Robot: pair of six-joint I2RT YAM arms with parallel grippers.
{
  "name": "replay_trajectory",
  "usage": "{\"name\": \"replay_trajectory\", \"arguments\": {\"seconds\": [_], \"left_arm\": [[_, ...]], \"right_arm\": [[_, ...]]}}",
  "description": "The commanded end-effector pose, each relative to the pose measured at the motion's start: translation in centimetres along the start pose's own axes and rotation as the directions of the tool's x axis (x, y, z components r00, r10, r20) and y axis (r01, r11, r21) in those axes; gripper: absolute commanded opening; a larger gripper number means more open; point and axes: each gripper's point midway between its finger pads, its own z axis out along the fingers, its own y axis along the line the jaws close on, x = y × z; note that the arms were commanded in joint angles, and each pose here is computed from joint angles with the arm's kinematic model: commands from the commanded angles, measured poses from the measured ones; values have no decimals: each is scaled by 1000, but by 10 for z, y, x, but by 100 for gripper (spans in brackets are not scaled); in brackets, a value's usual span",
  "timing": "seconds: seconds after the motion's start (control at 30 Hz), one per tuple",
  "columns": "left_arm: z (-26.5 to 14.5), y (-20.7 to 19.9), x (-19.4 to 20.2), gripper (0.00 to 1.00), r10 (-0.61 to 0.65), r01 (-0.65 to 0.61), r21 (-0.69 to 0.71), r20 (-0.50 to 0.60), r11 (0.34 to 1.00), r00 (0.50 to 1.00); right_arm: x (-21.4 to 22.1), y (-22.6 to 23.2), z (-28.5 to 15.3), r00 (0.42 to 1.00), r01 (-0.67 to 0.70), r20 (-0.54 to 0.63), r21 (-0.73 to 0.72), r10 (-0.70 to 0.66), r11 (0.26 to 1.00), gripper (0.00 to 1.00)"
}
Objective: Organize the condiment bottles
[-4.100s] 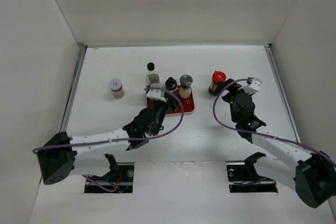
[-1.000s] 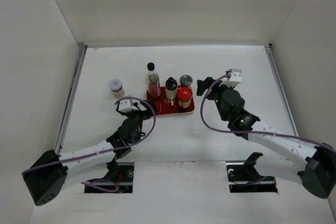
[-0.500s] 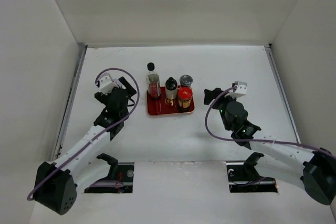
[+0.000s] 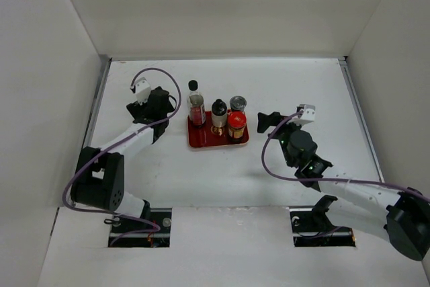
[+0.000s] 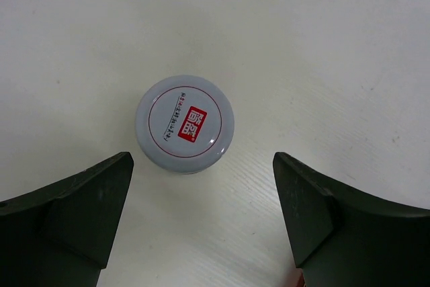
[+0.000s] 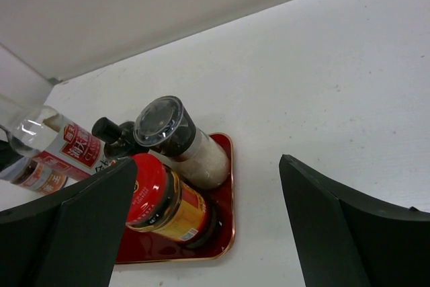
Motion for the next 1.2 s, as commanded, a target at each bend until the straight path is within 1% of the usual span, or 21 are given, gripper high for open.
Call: {"name": "replay_trajectory", "arguments": {"seconds": [0.0, 0.17, 0.33, 0.4, 0.57, 0.6, 0.67, 0.7, 0.73, 0.77, 0.83, 0.9, 1.07, 1.17], "left_arm": [[8, -5, -16, 85, -21, 21, -15, 41, 1000, 999], [23, -1, -11, 79, -10, 13, -60, 51, 998, 999], [38, 5, -9, 71, -9, 13, -97, 49, 995, 999], [40, 6, -11, 70, -18, 24, -101, 61, 995, 998], [44, 7, -15, 70, -6, 15, -114, 77, 993, 997], [46, 6, -16, 67, -2, 10, -113, 76, 994, 997], [48, 4, -15, 57, 9, -1, -110, 71, 994, 997], [48, 4, -15, 51, 10, -2, -108, 72, 994, 997], [46, 4, -14, 42, 11, -3, -108, 74, 994, 997], [44, 5, -14, 37, 10, -2, -109, 79, 994, 997], [37, 9, -15, 28, 7, 2, -108, 89, 994, 996], [25, 15, -19, 25, 1, 12, -114, 113, 993, 994], [-33, 7, -25, 25, -35, 40, -19, 200, 999, 979], [-63, -7, -25, 26, -42, 28, 65, 216, 997, 976]], "right_arm": [[-10, 11, 3, 999, -23, 42, -23, 24, 999, 94], [-10, 12, 3, 999, -21, 36, -29, 22, 999, 94], [-8, 12, 3, 999, -19, 33, -29, 20, 999, 94], [-7, 11, 3, 999, -17, 30, -27, 18, 999, 94], [-2, 11, 6, 1000, -7, 18, -21, 8, 1000, 95], [-2, 11, 6, 1000, -7, 18, -21, 8, 1000, 95], [-1, 11, 7, 1000, -7, 18, -21, 8, 1000, 95], [1, 11, 7, 1000, -4, 13, -19, 4, 1000, 95], [2, 10, 7, 1000, -2, 11, -18, 3, 1000, 95], [1, 11, 7, 1000, -3, 12, -18, 3, 1000, 95], [0, 11, 6, 1000, -6, 15, -20, 6, 1000, 95], [0, 11, 6, 1000, -7, 17, -21, 7, 1000, 95], [-1, 10, 6, 1000, -6, 16, -19, 6, 1000, 95], [2, 9, 7, 1000, -2, 12, -15, 3, 1000, 95]]}}
